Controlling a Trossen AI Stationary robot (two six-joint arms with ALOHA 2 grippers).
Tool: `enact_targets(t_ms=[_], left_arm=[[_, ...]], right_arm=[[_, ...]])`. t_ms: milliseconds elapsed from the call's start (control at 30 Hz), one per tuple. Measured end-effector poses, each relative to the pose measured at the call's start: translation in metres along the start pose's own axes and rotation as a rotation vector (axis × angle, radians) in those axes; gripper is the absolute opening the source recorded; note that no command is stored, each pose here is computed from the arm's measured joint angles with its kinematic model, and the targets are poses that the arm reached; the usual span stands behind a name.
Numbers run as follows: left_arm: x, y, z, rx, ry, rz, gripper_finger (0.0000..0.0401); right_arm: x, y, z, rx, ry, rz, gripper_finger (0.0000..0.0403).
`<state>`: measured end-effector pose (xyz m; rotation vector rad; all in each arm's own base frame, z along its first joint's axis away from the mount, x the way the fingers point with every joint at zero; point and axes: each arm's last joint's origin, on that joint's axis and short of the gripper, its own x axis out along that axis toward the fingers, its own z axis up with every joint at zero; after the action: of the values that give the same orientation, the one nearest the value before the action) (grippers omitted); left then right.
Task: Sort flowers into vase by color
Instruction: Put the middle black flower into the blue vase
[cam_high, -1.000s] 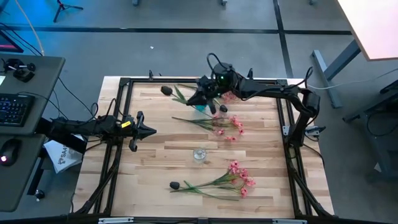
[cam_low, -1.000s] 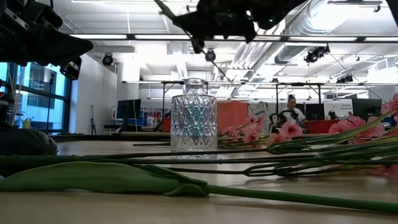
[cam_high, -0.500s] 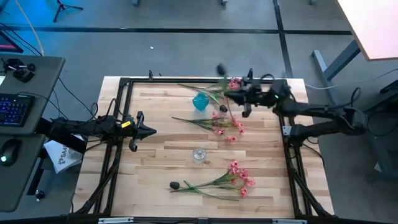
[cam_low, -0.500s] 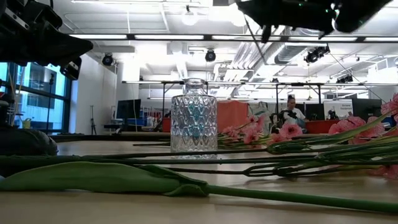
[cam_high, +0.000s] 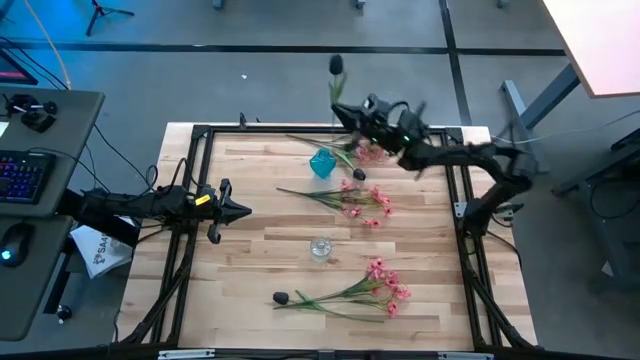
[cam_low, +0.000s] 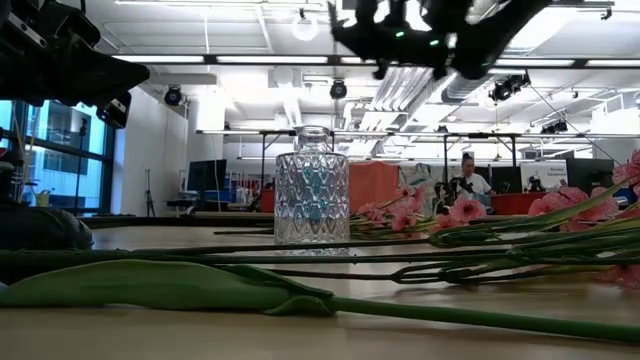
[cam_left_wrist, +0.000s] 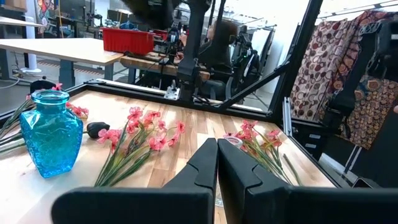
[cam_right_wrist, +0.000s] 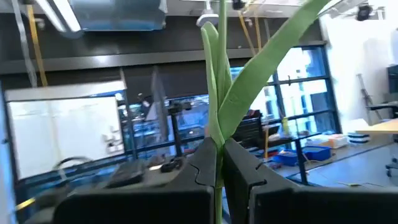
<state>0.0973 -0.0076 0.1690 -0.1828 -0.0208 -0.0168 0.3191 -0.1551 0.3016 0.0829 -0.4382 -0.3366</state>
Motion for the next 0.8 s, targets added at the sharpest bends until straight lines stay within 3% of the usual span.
enact_targets(t_ms=[267,533,800], left_arm=[[0.000,0.000,0.000,0.000,0.001,0.000,0.0001],[0.000,0.000,0.000,0.000,0.001,0.001,0.0001],[0.000,0.000,0.000,0.000,0.000,0.000,0.0001]], right_arm=[[0.047,-0.021,-0.032,0.021,0.005,-0.025,0.0000],[0.047,-0.025,-0.052,-0.031,0.155,-0.053,0.0000],[0.046,-0.025,-0.056,-0.033,0.195,-0.057,0.0000]])
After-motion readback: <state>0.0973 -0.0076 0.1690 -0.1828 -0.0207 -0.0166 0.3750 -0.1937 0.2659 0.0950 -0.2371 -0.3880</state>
